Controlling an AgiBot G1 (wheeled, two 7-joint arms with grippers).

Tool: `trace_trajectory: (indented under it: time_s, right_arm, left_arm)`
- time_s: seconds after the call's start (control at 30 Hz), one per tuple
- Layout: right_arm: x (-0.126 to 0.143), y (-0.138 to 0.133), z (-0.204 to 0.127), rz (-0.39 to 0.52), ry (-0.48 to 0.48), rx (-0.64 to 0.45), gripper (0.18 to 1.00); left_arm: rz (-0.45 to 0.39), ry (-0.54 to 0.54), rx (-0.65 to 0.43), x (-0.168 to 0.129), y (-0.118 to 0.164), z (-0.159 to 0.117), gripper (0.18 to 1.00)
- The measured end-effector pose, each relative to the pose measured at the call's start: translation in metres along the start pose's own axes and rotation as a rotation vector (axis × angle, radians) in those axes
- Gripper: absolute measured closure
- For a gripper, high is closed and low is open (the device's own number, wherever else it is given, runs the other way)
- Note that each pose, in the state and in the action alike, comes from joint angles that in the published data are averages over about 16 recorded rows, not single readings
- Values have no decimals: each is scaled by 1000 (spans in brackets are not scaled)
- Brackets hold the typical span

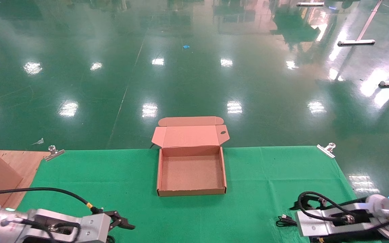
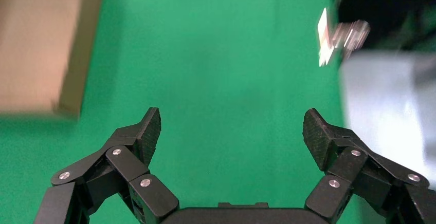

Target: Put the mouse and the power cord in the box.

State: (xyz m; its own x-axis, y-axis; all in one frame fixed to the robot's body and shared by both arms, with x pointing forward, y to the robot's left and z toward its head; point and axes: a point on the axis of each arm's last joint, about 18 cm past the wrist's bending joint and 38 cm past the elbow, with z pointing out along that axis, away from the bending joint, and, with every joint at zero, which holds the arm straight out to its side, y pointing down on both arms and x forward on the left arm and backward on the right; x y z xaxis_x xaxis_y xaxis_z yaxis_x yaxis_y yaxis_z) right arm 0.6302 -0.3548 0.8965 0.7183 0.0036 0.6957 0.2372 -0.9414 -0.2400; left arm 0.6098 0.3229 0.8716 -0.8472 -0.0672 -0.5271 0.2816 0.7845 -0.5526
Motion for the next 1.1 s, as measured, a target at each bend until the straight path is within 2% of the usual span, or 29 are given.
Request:
trace_trajectory:
  time_s: [0.23,0.43,0.73,1.1]
  right_arm:
    - [14,26,35,-46,3,-146,178]
    - [18,39,62,-55,-3,-195,178]
    - [22,45,87,-47,-10,-204,178]
    - [27,45,92,-46,-4,-188,178]
  left_arm:
    - [52,0,-230,-18,39,15,184]
    - [60,-18,-345,-29,66,18,184]
    - [33,-56,-405,-38,93,15,184]
    - [29,-87,-393,-41,104,12,184]
